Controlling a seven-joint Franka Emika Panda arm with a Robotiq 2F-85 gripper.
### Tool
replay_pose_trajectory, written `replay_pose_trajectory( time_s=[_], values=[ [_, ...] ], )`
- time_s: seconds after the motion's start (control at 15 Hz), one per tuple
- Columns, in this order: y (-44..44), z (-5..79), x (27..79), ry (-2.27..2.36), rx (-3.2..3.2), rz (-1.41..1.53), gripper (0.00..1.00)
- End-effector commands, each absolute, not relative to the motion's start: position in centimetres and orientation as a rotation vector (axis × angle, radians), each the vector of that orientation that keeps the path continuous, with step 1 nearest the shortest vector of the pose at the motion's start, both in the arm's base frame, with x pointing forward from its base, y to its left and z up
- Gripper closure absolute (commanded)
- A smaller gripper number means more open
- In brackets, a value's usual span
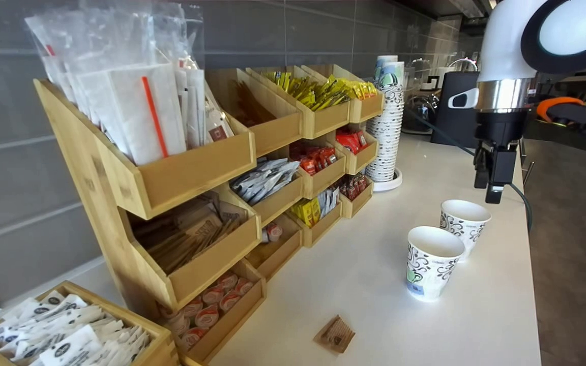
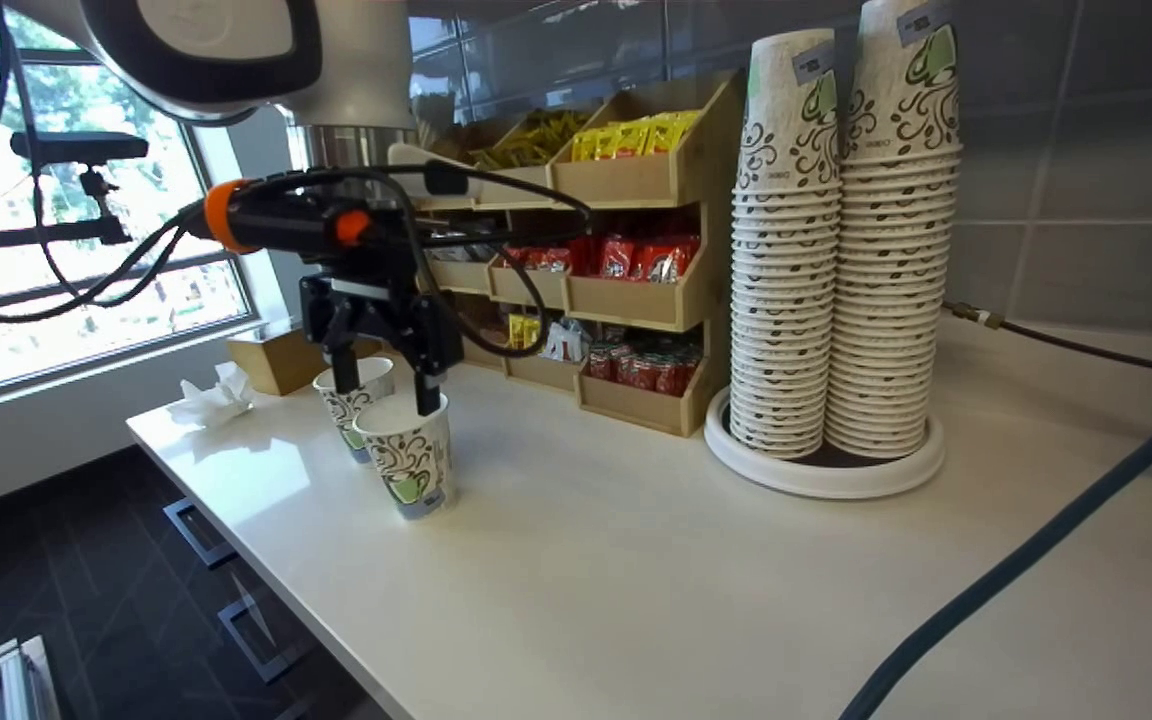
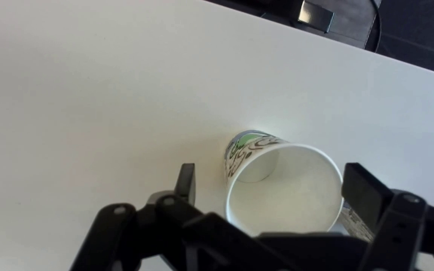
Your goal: Lift the cup on the right and put it inside the cup on the left
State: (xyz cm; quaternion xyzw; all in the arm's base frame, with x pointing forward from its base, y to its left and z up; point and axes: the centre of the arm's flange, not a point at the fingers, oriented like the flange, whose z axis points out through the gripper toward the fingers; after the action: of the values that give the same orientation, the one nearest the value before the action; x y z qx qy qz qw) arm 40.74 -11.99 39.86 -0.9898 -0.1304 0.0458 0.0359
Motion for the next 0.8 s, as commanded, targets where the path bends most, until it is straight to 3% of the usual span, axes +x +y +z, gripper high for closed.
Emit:
replay_pose_trajectory(
  time_s=[0.0,0.07,0.13,0.4,0.6,0.73],
  values=[
    [-11.5,38.8,41.3,-0.360,-3.030,0.105,0.18],
    [-11.6,38.6,41.4,-0.356,-3.030,0.101,0.26],
    [-11.6,38.4,41.6,-0.352,-3.030,0.094,0.28],
    [-11.6,37.6,42.2,-0.318,-3.033,0.078,0.58],
    [-11.7,37.1,42.5,-0.304,-3.035,0.070,0.66],
    [-11.7,36.9,42.7,-0.298,-3.038,0.066,0.85]
  ],
)
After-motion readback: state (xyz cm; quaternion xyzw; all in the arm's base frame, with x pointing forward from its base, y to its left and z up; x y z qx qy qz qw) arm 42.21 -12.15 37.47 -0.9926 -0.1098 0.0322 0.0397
